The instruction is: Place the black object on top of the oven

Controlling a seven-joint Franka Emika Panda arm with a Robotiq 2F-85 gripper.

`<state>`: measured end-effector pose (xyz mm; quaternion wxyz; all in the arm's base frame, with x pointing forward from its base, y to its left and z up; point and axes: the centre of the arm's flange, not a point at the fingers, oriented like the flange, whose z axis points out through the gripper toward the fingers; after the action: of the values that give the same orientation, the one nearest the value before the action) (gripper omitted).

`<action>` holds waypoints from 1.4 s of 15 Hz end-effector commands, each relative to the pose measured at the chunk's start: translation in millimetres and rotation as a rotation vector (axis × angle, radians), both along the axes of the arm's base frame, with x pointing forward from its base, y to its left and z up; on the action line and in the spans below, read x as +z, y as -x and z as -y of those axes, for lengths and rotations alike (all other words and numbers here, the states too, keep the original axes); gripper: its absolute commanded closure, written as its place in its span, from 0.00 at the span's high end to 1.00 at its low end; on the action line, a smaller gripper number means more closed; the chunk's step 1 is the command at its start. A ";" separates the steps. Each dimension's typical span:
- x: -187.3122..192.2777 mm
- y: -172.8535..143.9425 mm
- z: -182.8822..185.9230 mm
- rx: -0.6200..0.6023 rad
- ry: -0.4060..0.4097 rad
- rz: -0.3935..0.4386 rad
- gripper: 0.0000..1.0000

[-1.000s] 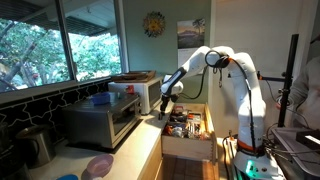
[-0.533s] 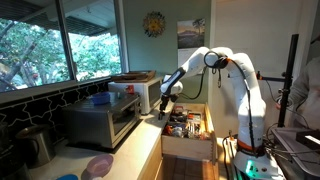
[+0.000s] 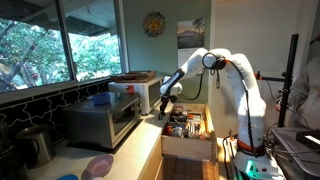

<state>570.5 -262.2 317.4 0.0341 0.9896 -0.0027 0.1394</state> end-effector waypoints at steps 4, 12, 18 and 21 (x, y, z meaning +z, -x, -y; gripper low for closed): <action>4.2 1.8 -1.2 -0.005 0.022 -0.022 0.01; 132.2 38.5 -48.1 0.031 -0.020 0.128 0.04; 254.3 68.2 -149.0 0.282 0.038 0.371 0.03; 251.5 43.9 -139.7 0.243 0.051 0.363 0.09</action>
<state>526.5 -122.5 568.9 0.0411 0.9402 0.1140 0.3183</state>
